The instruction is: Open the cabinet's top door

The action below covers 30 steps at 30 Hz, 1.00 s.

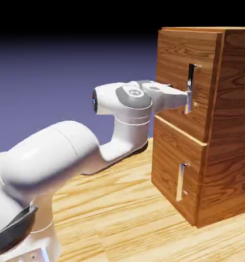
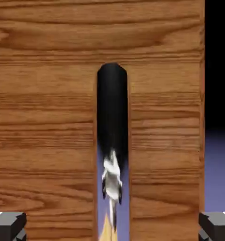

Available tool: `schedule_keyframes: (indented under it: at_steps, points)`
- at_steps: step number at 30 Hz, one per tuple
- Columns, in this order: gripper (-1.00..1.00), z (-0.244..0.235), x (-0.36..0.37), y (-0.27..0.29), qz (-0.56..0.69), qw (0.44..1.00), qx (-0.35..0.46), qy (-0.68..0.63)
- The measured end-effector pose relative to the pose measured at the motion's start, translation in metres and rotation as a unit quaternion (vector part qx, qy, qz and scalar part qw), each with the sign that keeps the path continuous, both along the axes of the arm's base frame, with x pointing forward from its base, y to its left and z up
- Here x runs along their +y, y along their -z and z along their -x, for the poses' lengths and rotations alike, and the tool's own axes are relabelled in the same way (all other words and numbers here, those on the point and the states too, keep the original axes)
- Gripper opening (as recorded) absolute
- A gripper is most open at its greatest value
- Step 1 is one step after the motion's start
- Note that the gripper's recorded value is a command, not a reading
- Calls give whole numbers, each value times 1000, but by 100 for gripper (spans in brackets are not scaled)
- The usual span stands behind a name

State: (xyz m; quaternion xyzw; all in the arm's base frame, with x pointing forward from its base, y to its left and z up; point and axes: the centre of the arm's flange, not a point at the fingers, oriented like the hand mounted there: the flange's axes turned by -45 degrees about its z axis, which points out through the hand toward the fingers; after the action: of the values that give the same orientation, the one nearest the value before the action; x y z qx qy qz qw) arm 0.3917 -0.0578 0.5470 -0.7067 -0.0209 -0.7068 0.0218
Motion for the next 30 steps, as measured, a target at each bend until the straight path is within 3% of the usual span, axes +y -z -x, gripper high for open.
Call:
schedule_keyframes:
  at_steps: [3, 4, 11, 22, 30]
  points:
    - [0, -33, 2, 0, 0, 1000, 0, 0]
    - [-100, -39, 3, 0, 1, 1000, 0, 0]
    - [-100, -8, 19, 3, -1, 998, -12, 64]
    - [-100, -24, 10, 1, 3, 1000, -7, 28]
    - [-100, 11, 31, 0, 2, 996, -1, 93]
